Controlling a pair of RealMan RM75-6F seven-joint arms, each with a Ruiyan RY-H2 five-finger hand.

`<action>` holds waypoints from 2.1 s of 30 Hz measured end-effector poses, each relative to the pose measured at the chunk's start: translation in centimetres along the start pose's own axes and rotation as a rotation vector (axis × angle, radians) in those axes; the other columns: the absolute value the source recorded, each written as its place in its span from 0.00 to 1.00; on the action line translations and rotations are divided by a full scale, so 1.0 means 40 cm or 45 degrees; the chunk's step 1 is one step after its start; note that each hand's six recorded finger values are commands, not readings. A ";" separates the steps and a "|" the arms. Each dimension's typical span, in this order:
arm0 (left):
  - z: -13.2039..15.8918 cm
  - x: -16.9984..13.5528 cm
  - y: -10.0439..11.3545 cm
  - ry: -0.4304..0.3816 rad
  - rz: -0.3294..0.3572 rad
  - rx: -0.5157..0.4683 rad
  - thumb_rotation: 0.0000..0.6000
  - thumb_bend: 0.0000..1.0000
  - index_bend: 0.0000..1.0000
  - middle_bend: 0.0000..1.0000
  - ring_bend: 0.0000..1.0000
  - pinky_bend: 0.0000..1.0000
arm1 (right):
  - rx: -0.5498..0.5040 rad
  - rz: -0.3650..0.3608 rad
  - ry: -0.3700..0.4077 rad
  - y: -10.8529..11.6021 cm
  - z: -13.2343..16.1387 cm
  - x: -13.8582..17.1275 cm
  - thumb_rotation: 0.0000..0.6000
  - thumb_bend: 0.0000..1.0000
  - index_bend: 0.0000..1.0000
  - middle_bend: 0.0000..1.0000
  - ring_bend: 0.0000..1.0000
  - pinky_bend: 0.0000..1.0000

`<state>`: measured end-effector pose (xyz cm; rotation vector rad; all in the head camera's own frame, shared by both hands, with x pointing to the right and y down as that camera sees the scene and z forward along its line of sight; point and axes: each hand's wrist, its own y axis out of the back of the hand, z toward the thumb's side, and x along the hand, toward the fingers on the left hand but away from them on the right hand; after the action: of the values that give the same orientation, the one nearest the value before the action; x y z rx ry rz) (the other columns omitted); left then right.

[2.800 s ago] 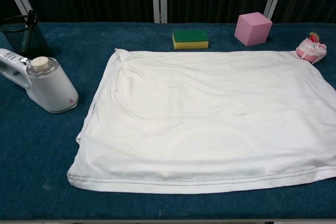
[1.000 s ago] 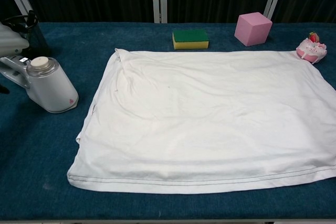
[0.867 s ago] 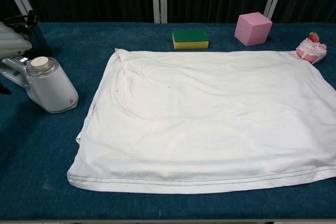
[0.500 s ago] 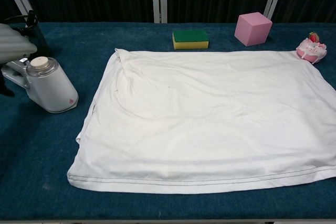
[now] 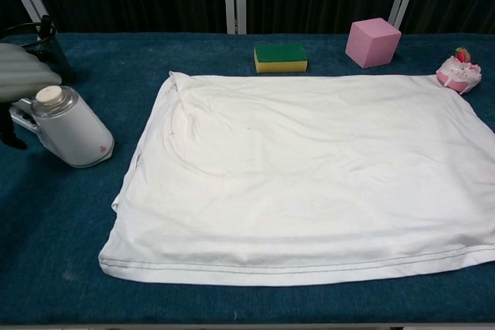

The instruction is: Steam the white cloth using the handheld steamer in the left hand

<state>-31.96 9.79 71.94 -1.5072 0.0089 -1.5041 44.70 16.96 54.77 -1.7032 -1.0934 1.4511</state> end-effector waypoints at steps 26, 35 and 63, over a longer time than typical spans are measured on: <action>-0.017 -0.006 0.009 -0.009 -0.004 -0.170 1.00 0.39 0.80 0.90 0.78 0.47 | -0.003 -0.010 -0.003 0.006 0.004 -0.001 1.00 0.19 0.00 0.05 0.00 0.10; -0.045 -0.025 0.007 -0.016 -0.019 -0.402 1.00 0.56 0.83 0.94 0.83 0.52 | -0.002 -0.017 -0.002 0.011 0.009 0.005 1.00 0.19 0.00 0.05 0.00 0.10; 0.170 0.021 0.303 -0.299 0.138 -0.498 1.00 0.54 0.84 0.94 0.83 0.53 | 0.128 0.636 0.384 -0.288 0.231 -0.037 1.00 1.00 0.07 0.16 0.07 0.19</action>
<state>-19.33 6.91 66.86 -1.9563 0.2550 -1.2793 33.44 20.40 63.80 -2.1309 -0.4419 1.4356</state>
